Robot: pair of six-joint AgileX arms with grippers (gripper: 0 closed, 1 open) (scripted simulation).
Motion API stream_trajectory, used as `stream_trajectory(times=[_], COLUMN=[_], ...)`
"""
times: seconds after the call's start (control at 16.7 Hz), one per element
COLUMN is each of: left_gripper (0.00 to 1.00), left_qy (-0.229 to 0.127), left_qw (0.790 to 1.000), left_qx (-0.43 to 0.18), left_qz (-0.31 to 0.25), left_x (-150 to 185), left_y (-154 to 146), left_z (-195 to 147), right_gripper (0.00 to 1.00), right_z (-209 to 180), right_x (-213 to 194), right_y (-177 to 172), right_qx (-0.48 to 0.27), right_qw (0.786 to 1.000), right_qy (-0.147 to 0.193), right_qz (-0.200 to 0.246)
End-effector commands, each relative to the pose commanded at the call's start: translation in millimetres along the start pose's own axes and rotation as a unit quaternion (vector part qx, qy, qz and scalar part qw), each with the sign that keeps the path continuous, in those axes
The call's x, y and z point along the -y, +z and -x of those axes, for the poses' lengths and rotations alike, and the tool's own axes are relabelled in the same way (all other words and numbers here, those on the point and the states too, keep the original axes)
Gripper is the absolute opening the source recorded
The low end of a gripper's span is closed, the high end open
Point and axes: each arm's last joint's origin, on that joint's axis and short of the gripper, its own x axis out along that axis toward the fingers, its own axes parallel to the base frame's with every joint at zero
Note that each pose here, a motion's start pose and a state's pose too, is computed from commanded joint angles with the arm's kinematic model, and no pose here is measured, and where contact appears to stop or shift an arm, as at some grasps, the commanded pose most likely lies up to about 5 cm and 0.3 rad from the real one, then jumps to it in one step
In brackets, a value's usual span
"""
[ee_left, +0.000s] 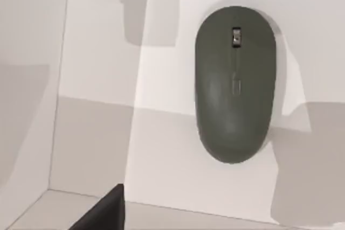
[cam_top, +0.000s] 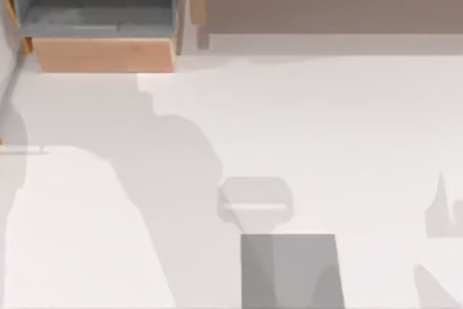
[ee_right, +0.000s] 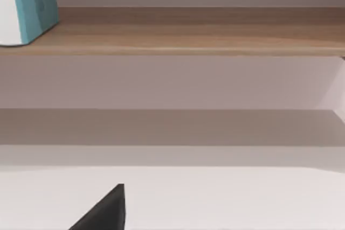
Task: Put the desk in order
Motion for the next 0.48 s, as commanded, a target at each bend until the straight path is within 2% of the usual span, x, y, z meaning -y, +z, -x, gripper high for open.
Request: stream_trajectory(times=[0.24,0.48], left_gripper=[1.00,1.00], left_qy=[-0.016,-0.026], left_qw=[0.998,0.996], left_qx=[-0.062,-0.082], left_qz=[0.006,0.000], left_x=[-11,-6], left_y=[16,21], left_z=[-63,-89], right_gripper=[1.00,1.00], right_z=[0,0], right_x=[0,0], right_y=[0,0], right_qx=[0.000,0.000], right_qw=[1.000,1.000], right_qy=[0.000,0.000], right_qz=[0.000,0.000])
